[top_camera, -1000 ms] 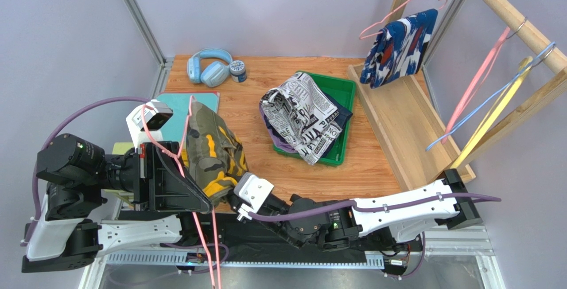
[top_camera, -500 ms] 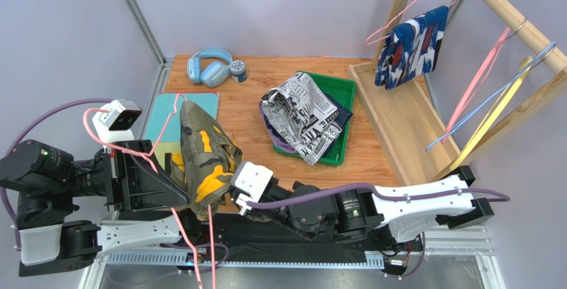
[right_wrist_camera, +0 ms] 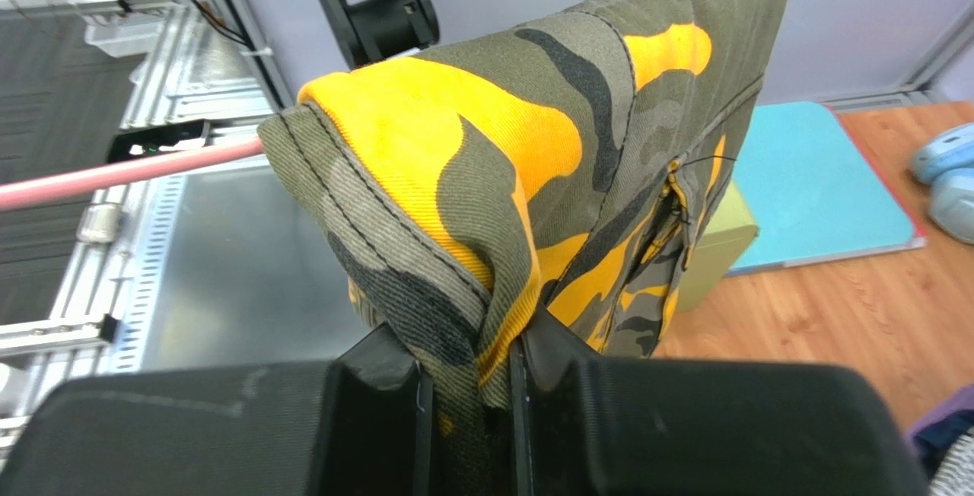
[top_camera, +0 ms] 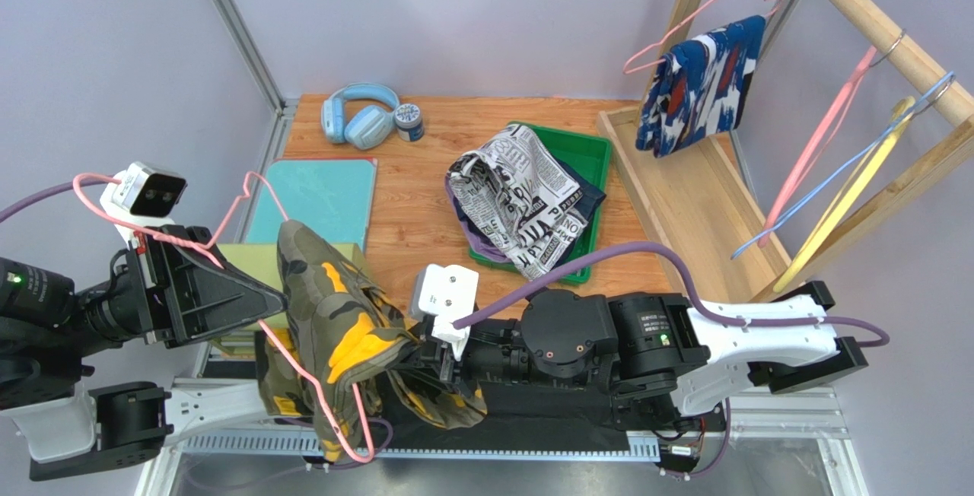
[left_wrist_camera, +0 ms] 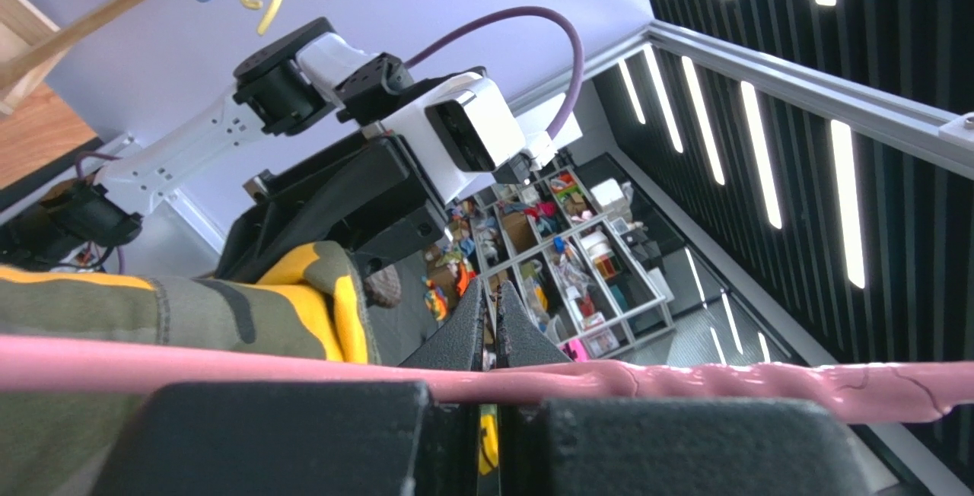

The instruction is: Remove the trousers from the hanger

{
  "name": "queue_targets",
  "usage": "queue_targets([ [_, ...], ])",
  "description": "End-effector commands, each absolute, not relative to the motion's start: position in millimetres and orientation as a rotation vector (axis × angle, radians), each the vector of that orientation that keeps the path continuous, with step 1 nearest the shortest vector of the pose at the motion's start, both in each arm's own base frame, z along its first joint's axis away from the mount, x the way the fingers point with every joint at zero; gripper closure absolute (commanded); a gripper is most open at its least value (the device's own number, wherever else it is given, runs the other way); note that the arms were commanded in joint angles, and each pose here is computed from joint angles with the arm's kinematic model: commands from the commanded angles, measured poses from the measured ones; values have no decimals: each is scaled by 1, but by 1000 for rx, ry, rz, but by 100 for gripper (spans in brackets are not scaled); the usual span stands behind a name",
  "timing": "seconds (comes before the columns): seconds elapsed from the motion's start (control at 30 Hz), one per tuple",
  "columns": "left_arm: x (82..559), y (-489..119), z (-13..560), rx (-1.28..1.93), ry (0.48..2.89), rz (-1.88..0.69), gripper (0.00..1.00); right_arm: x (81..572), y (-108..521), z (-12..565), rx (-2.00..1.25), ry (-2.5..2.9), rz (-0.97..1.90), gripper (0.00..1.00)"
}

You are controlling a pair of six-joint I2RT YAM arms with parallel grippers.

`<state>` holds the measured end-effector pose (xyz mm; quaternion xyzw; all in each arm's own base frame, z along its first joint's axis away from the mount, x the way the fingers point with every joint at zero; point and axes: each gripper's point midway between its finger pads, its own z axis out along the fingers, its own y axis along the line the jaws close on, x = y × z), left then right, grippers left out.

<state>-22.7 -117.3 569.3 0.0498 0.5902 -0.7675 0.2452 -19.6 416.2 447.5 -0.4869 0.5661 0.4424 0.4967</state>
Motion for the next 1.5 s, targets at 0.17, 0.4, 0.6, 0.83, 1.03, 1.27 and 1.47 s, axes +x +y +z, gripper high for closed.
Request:
queue_targets([
  [0.17, -33, -100, 609, 191, 1440, -2152, 100, -31, 424, 491, -1057, 1295, 1229, 82],
  [0.4, -36, -114, 615, 256, 1434, -2168, 100, -14, 463, 486, -922, 1291, 1122, 72],
  [0.6, -38, -112, 615, 269, 1432, -2175, 100, -8, 476, 476, -900, 1276, 1040, 57],
  [0.83, -38, -113, 613, 267, 1431, -2182, 100, 7, 494, 473, -828, 1241, 936, 44],
  [1.03, -39, -115, 611, 274, 1440, -2188, 100, 23, 505, 475, -700, 1225, 863, 48],
  [1.27, -37, -105, 604, 243, 1444, -2157, 100, 52, 488, 472, -550, 1269, 683, 100],
  [1.47, -24, -83, 577, 133, 1511, -2033, 100, 60, 450, 486, -495, 1311, 617, 100],
])
